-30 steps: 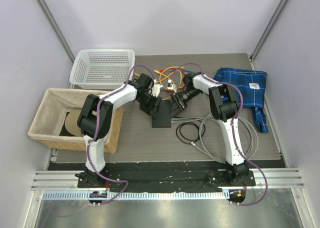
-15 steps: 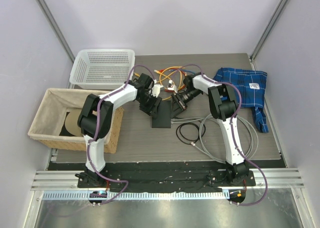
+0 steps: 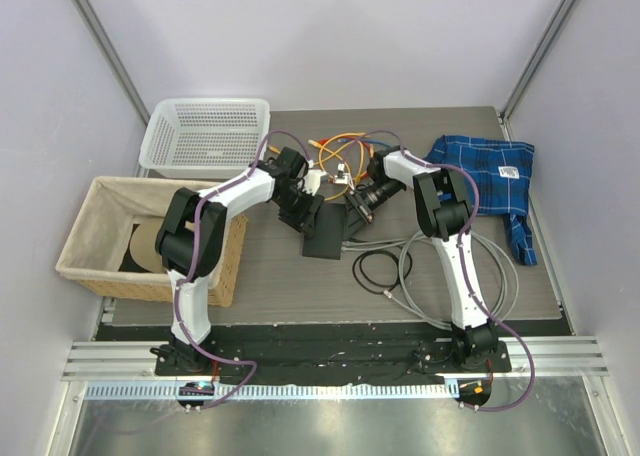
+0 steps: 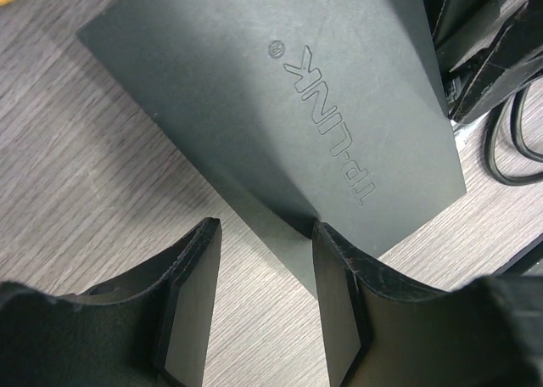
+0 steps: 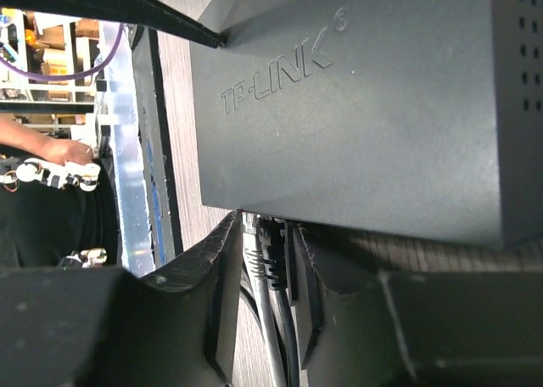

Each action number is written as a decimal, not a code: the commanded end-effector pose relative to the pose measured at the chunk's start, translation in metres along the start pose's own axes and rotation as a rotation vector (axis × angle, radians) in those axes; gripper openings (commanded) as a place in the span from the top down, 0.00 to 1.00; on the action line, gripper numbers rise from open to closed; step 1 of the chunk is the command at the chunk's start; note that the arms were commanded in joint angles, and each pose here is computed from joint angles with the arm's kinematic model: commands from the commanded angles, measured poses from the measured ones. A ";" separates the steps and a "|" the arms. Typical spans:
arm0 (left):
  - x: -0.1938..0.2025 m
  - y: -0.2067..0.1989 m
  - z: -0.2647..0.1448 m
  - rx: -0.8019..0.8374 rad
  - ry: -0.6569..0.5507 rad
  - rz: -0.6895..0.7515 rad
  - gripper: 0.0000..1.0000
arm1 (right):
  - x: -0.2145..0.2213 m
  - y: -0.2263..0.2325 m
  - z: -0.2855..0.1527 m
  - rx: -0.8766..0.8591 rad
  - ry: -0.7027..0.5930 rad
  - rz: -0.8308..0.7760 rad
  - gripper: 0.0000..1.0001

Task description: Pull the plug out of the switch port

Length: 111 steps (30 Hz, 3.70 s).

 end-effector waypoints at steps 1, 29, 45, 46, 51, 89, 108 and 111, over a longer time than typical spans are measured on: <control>0.030 0.037 0.020 -0.148 0.112 0.013 0.50 | 0.036 0.001 0.012 -0.025 0.150 0.043 0.71; 0.033 0.035 0.026 -0.165 0.120 0.036 0.49 | 0.078 -0.047 0.004 0.309 0.343 0.251 0.98; 0.032 0.033 0.028 -0.161 0.118 0.038 0.49 | 0.065 -0.048 -0.001 0.352 0.370 0.138 0.98; 0.031 0.033 0.028 -0.160 0.115 0.039 0.49 | 0.068 -0.050 -0.002 0.367 0.384 0.137 0.98; 0.031 0.032 0.028 -0.158 0.116 0.038 0.49 | 0.067 -0.063 -0.011 0.475 0.412 0.107 0.98; 0.028 0.028 0.027 -0.147 0.104 0.042 0.49 | 0.031 -0.094 -0.135 0.856 0.264 0.145 0.99; 0.035 0.026 0.022 -0.143 0.103 0.046 0.49 | -0.025 -0.071 -0.245 1.159 -0.119 0.178 0.65; 0.034 0.026 0.023 -0.142 0.103 0.045 0.49 | -0.048 -0.044 -0.236 1.069 -0.245 0.108 0.59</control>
Point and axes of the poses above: each gripper's point midway between its finger pads, its own z axis out along the fingers, its own y axis along the line the jaws close on, x = y × z, the point moved 2 cm from there along -z, back along the fingers, and after that the axes turned 8 degrees about -z, right-handed, at the moved point
